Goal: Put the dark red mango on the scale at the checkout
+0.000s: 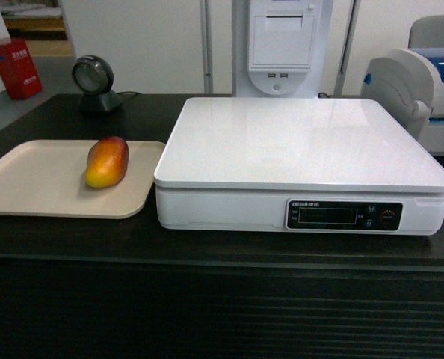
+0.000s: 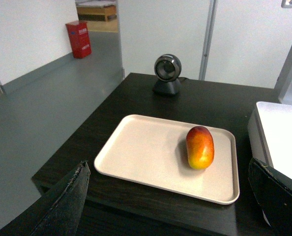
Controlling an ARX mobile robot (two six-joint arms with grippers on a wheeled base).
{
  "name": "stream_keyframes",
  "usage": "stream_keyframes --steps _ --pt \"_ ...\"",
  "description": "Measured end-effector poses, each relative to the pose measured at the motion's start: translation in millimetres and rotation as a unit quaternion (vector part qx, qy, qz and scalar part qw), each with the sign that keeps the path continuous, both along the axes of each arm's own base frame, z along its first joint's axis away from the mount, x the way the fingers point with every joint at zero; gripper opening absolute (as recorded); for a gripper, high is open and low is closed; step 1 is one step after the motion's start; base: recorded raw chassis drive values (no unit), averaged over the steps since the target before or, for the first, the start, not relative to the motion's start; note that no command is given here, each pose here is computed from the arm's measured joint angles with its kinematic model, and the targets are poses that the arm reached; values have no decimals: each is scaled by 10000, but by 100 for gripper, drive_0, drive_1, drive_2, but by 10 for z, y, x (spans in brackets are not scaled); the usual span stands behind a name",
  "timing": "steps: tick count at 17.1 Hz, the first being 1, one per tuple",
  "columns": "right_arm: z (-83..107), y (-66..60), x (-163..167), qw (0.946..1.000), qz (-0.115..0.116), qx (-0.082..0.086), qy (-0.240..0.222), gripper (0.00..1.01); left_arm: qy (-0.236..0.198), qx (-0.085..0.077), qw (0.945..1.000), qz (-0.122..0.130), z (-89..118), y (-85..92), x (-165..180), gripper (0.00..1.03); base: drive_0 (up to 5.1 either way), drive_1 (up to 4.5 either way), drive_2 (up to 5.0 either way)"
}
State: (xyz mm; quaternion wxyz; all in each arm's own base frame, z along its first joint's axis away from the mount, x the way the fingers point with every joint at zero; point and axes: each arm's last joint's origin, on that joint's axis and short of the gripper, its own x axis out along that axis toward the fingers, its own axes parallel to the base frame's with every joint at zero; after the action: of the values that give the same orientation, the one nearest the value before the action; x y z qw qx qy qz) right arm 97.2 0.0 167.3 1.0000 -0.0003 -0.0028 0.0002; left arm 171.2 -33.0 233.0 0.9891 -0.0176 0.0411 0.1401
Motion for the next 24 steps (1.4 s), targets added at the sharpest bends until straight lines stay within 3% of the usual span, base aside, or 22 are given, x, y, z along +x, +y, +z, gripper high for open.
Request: stream_keyframes --steps 5,6,9,12,15,20,24 --pt "0 0 0 10000 0 0 2 98 166 291 9980 -531 189 94 1121 98 0 0 0" --pt "0 0 0 10000 0 0 2 98 948 287 9905 -955 -34 189 1879 98 0 0 0" --pt "0 0 0 10000 0 0 0 98 1924 193 9708 -1422 -478 279 2728 98 0 0 0" --pt "0 0 0 10000 0 0 2 98 2439 218 9549 -1677 -760 310 3257 98 0 0 0" --pt "0 0 0 10000 0 0 2 98 2609 230 9481 -1804 -821 308 3479 98 0 0 0" --pt "0 0 0 10000 0 0 2 98 2922 156 9355 -1981 -911 281 3476 98 0 0 0" --pt "0 0 0 10000 0 0 0 98 2993 70 9335 -1973 -1003 280 3472 98 0 0 0"
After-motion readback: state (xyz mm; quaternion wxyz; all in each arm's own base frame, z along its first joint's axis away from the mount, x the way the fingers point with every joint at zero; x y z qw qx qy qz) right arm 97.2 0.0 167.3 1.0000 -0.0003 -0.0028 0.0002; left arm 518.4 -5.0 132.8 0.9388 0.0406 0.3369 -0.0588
